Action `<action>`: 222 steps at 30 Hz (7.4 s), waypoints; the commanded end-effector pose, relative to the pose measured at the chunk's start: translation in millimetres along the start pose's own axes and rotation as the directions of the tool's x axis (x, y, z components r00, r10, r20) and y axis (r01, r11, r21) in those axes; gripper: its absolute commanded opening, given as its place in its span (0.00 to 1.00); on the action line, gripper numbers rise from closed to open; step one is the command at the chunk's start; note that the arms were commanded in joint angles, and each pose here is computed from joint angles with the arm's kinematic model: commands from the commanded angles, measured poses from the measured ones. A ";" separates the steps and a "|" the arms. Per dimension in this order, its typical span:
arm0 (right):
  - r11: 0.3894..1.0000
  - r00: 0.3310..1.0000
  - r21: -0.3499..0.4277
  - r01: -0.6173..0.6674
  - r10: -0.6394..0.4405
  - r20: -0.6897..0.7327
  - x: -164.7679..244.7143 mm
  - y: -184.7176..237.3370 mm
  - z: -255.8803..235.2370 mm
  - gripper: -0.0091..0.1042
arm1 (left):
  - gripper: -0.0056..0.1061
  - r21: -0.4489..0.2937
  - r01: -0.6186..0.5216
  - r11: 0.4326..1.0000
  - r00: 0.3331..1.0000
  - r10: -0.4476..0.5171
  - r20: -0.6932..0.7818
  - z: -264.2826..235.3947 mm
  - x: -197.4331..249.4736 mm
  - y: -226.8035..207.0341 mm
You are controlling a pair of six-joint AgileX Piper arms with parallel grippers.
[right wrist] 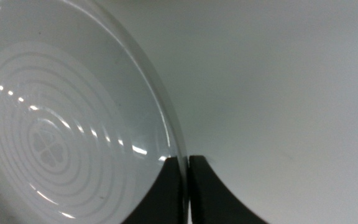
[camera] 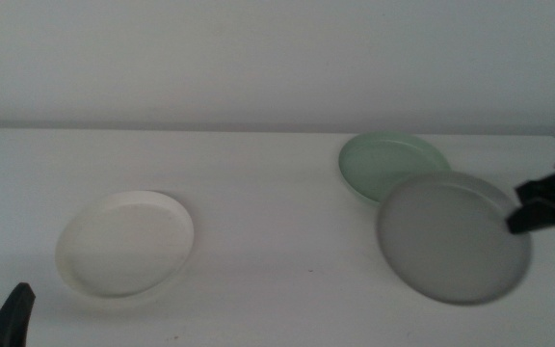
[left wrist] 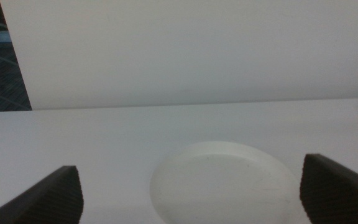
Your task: Stack the three bowls on top of each other.
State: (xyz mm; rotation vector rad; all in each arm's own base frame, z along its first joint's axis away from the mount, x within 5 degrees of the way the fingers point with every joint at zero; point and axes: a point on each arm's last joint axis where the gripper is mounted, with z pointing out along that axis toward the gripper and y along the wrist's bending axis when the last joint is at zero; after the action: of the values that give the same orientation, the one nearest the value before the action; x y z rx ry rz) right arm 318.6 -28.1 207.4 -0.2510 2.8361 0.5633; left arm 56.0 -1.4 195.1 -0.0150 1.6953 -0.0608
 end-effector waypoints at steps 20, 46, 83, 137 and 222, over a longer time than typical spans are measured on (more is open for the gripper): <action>0.994 0.995 -0.077 0.074 -0.079 -0.062 -113.4 117.7 95.2 0.06 | 0.89 0.000 0.010 1.000 1.000 -0.010 0.017 0.1 10.4 0.5; 1.000 0.995 0.019 0.000 0.002 -0.103 -108.5 114.5 147.7 0.06 | 0.89 0.000 0.010 1.000 1.000 -0.010 0.017 0.1 10.4 0.5; 0.928 0.945 0.192 -0.320 0.327 -0.005 -137.9 -23.3 28.2 0.61 | 0.89 0.000 0.011 1.000 1.000 -0.011 0.017 0.1 10.4 0.5; 0.999 1.000 -0.039 0.009 -0.010 -0.008 -127.9 124.8 73.4 0.06 | 0.89 0.000 0.011 1.000 1.000 -0.011 0.017 0.1 10.4 0.5; 0.872 0.794 0.188 0.452 -0.490 0.360 127.0 181.4 -88.2 0.78 | 0.89 -0.025 -0.031 0.999 0.998 0.029 -0.059 1.0 -8.4 1.4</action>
State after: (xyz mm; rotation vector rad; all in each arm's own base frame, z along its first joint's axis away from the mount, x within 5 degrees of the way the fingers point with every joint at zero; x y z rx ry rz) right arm 141.3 87.3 317.3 -0.7135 2.2818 0.3294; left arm 56.8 -0.3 196.0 0.0052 1.7283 -0.0213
